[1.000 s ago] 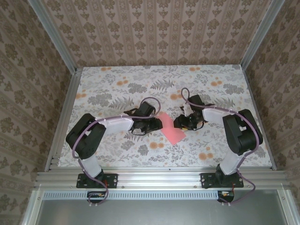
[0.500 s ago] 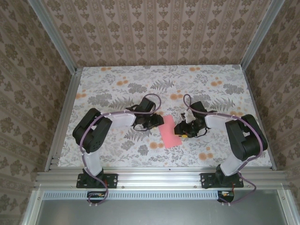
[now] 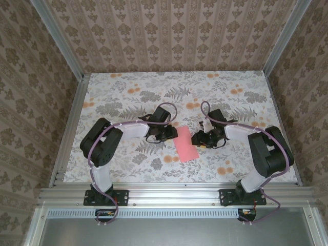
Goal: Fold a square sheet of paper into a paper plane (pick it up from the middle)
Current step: Rotate the paper at the center of the table.
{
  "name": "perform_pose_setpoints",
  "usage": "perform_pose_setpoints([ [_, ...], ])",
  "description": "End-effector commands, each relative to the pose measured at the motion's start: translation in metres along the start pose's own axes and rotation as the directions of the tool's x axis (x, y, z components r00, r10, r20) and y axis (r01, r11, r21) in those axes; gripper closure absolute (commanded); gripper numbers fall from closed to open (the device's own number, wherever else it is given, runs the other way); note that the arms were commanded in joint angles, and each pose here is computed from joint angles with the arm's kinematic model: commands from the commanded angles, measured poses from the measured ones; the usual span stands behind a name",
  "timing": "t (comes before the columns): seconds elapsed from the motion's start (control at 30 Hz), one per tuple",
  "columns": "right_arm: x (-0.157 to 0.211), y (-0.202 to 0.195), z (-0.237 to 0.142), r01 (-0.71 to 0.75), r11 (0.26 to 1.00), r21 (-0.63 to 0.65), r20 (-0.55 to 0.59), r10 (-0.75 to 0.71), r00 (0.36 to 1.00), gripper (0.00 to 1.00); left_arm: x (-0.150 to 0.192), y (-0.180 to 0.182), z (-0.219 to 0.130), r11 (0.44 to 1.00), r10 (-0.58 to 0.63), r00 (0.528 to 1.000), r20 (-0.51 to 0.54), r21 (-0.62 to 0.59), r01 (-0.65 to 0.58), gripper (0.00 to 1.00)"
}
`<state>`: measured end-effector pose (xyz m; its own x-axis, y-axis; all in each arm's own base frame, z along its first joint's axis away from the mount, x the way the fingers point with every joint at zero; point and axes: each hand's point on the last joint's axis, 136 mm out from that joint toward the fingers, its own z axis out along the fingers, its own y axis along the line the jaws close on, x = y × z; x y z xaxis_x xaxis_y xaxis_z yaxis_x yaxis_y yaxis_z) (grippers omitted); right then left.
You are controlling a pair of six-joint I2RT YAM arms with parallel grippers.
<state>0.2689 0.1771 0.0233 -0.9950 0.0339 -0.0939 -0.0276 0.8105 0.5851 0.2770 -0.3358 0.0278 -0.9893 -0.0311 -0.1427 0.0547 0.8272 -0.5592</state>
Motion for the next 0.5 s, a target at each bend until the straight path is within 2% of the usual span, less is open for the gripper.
perform_pose_setpoints([
  [0.0, 0.007, 0.006, 0.006, -0.005, 0.999, -0.036, -0.035, 0.003, 0.999, 0.56, 0.005, -0.014, -0.013, 0.997, 0.076, 0.997, -0.002, -0.02, -0.076, 0.68],
  [0.23, 0.014, -0.002, 0.009, -0.015, 1.0, -0.013, -0.052, 0.015, 0.999, 0.57, 0.006, -0.031, -0.013, 0.994, 0.108, 0.994, 0.002, 0.01, -0.108, 0.73],
  [0.37, 0.02, -0.003, 0.01, -0.016, 1.0, -0.014, -0.071, 0.015, 0.997, 0.59, 0.007, -0.025, -0.011, 0.994, 0.109, 0.994, -0.011, -0.011, -0.109, 0.75],
  [0.47, 0.021, 0.001, 0.009, -0.021, 0.999, -0.035, -0.066, 0.018, 0.998, 0.58, 0.006, -0.021, -0.009, 0.995, 0.1, 0.995, -0.012, -0.017, -0.1, 0.76],
])
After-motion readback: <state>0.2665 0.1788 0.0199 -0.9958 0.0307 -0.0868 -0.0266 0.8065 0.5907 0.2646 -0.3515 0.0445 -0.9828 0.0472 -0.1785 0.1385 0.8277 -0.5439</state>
